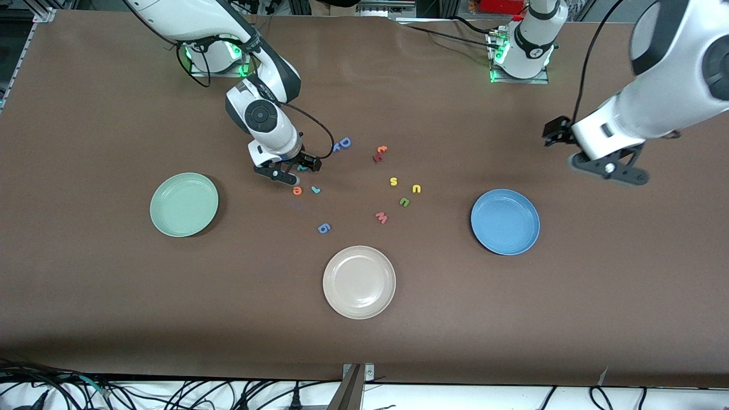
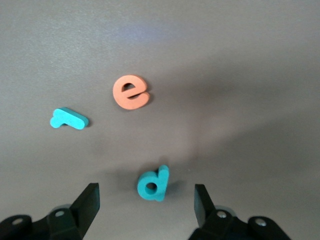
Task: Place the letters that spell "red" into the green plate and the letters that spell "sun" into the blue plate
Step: 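Grasp the teal d with the right gripper while the left gripper reaches letters, then drop the teal d on the green plate while the left gripper grasps yellow u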
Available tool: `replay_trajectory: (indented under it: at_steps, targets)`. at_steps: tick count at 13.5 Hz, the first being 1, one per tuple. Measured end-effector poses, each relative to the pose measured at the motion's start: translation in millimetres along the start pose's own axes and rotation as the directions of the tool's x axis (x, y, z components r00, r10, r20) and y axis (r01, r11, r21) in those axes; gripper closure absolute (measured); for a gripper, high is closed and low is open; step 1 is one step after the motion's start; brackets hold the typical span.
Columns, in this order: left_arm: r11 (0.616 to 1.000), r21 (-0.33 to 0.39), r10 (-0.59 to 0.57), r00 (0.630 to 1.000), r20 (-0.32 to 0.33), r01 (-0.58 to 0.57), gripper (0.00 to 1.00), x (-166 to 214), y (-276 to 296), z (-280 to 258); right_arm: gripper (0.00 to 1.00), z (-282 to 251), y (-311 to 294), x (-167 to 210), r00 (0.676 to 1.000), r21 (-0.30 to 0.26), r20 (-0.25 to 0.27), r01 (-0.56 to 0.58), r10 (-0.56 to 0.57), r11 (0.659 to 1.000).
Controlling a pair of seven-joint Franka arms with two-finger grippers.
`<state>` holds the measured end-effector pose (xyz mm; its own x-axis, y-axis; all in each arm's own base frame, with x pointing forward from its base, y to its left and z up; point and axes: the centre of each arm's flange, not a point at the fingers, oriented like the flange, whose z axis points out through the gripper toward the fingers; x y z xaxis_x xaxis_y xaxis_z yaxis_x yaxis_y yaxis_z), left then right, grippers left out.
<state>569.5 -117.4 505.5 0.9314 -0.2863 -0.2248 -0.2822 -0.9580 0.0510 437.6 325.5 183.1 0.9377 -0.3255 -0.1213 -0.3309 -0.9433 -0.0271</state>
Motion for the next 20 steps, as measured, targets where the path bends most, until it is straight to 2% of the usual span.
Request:
replay_trajectory:
  at_steps: [4, 6, 7, 8, 10, 11, 13, 18, 20]
  targets:
    - [0.999, -0.02, -0.033, 0.999, -0.024, 0.033, 0.0, 57, 45, 65, 0.18, 8, 2, 2, 1.0, 0.003, 0.002, 0.001, -0.001, 1.0]
    - [0.998, -0.023, -0.067, 0.997, -0.044, 0.066, 0.0, 78, 89, 95, 0.35, 9, 4, 5, 1.0, -0.001, -0.001, -0.001, 0.001, 1.0]
    - [0.997, -0.025, -0.078, 0.996, -0.048, 0.076, 0.0, 85, 108, 109, 0.36, 10, 5, 6, 1.0, -0.002, -0.004, 0.0, 0.0, 1.0]
    - [0.996, -0.028, -0.083, 0.995, -0.048, 0.082, 0.0, 91, 120, 122, 0.43, 10, 6, 7, 1.0, -0.003, -0.005, 0.0, 0.0, 1.0]
    - [0.993, -0.04, -0.117, 0.992, -0.055, 0.115, 0.0, 104, 133, 153, 0.66, 8, 6, 8, 1.0, -0.003, -0.008, -0.001, 0.001, 1.0]
    - [0.987, -0.049, -0.158, 0.986, -0.061, 0.155, 0.0, 109, 146, 172, 0.66, 9, 6, 8, 1.0, -0.003, -0.008, -0.001, 0.001, 1.0]
    - [0.978, -0.053, -0.206, 0.976, -0.068, 0.203, 0.0, 111, 178, 206, 0.74, 8, 6, 8, 1.0, -0.003, -0.009, -0.001, 0.001, 1.0]
    - [0.974, -0.063, -0.222, 0.969, -0.108, 0.216, 0.0, 93, 206, 269, 0.74, 3, 6, 13, 1.0, -0.001, -0.019, -0.003, 0.003, 1.0]
    - [0.979, -0.021, -0.206, 0.972, -0.113, 0.205, 0.0, 84, 212, 286, 0.74, -15, 7, 25, 1.0, -0.031, -0.027, -0.012, 0.011, 0.999]
